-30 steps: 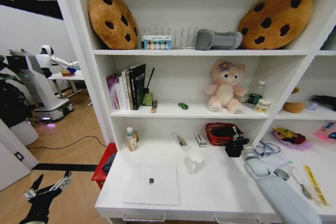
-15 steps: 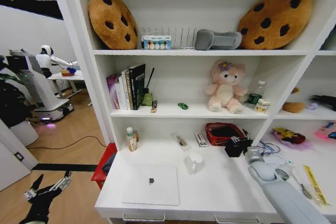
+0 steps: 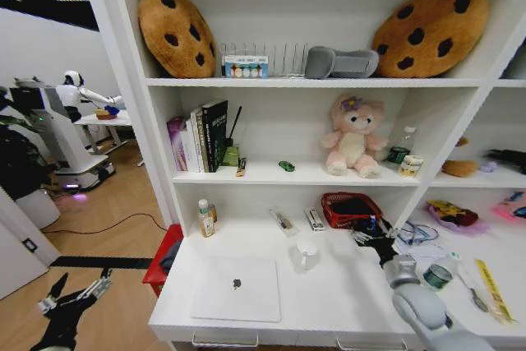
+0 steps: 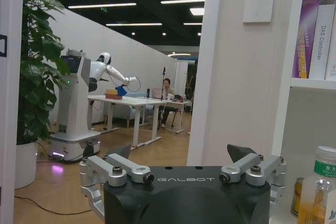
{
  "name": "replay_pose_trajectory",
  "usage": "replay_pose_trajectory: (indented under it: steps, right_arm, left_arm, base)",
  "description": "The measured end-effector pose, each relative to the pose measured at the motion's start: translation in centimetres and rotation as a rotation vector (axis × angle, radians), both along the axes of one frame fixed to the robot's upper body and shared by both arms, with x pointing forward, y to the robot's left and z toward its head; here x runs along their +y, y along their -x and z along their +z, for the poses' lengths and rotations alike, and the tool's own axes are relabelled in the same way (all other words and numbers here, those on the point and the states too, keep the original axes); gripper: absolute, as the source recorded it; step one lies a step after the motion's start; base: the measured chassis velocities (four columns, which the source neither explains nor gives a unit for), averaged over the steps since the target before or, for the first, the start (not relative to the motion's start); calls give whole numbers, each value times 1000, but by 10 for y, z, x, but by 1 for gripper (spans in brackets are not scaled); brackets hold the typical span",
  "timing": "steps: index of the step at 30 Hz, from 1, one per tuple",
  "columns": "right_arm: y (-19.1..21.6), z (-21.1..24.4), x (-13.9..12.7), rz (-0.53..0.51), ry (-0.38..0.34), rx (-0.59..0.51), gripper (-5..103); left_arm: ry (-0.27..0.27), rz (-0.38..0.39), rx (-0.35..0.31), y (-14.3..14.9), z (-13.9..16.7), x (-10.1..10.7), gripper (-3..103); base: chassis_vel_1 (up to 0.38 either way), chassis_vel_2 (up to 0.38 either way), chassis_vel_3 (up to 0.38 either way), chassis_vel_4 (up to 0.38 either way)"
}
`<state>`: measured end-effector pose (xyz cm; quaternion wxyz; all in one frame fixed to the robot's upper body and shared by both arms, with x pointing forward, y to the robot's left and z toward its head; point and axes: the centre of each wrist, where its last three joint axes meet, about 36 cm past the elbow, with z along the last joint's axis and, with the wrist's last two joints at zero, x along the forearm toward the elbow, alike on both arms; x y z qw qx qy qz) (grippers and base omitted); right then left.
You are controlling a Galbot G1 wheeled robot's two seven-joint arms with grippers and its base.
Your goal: Organize the objects on the table.
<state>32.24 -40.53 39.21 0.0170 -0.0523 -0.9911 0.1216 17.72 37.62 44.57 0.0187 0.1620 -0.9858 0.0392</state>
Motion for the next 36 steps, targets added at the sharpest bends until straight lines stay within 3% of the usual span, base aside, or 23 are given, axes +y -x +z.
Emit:
replay_pose_trajectory:
  steps: [8,15,36]
  right_arm:
    - [44,7,-1,-26,-29,8,100]
    - [74,11,17,-38,-54,3,100]
    - [88,16,23,-65,-65,-42,100]
  left_arm:
    - [0,0,0,0,0,0,100]
    - [0,0,0,0,0,0,100]
    - [0,0,0,0,0,0,100]
  base:
    - [0,0,0,0]
    - [0,0,0,0]
    - [-36,-38,40,35]
